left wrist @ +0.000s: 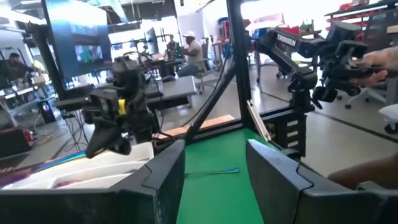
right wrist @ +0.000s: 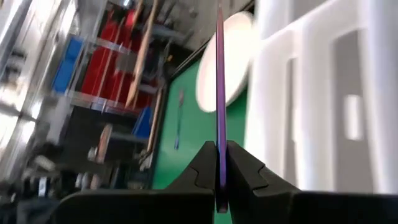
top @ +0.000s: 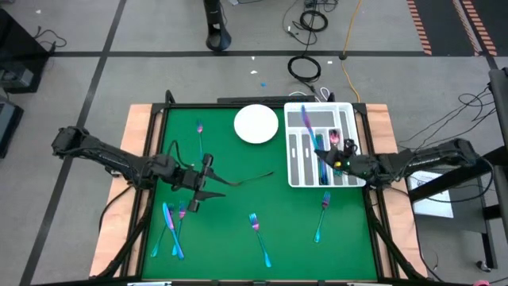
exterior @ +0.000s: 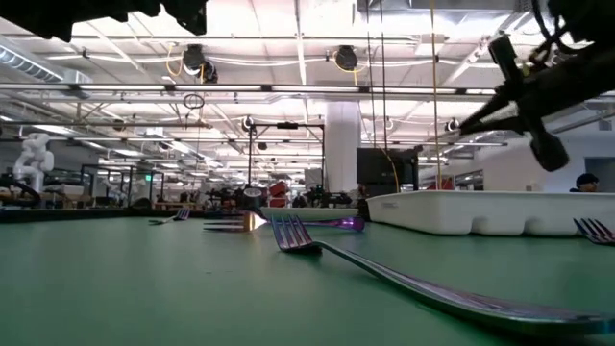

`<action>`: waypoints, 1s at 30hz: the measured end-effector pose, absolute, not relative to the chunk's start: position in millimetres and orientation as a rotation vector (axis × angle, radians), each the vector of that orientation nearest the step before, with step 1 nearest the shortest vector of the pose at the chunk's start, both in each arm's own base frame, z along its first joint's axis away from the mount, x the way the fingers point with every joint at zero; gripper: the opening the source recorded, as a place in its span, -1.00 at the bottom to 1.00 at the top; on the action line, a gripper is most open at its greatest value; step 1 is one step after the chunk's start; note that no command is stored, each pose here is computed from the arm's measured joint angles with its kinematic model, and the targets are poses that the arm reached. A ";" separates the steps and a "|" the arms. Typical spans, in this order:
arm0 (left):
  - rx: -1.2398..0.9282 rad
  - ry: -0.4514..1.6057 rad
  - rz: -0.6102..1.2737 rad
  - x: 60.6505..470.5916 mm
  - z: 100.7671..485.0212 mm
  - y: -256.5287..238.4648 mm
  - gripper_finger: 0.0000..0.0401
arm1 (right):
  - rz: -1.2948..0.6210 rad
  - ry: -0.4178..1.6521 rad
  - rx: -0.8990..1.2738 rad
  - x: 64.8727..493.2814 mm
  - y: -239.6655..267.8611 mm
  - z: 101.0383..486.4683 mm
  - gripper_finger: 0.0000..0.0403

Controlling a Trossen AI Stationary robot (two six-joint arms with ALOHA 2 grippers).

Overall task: Sort silverware
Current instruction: Put the iridescent knife into the white silverware tray

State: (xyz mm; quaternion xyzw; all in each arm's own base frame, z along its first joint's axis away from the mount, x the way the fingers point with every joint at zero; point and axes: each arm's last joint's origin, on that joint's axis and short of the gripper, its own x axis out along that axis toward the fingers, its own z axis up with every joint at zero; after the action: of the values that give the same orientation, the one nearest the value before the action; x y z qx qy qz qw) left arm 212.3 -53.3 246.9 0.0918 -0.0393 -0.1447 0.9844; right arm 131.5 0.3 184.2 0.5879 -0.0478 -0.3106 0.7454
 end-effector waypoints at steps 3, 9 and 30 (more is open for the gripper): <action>0.191 -0.060 -0.293 212.2 244.8 -53.3 -0.15 | -0.750 -0.132 1.312 127.1 8.5 177.7 -1.00; 0.195 -0.038 -0.316 212.1 242.3 -53.9 -0.15 | -0.738 -0.173 1.374 126.1 27.1 172.1 -1.00; 0.168 0.032 -0.325 211.9 236.0 -53.9 -0.15 | -1.037 0.180 1.306 140.4 69.0 189.5 -1.00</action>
State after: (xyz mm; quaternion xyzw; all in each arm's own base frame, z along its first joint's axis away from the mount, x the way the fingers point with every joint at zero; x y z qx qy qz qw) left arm 211.9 -53.9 236.0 0.0836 0.0161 -0.1615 0.9832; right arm 140.4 69.0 189.5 0.5791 0.0800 -0.4597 0.6686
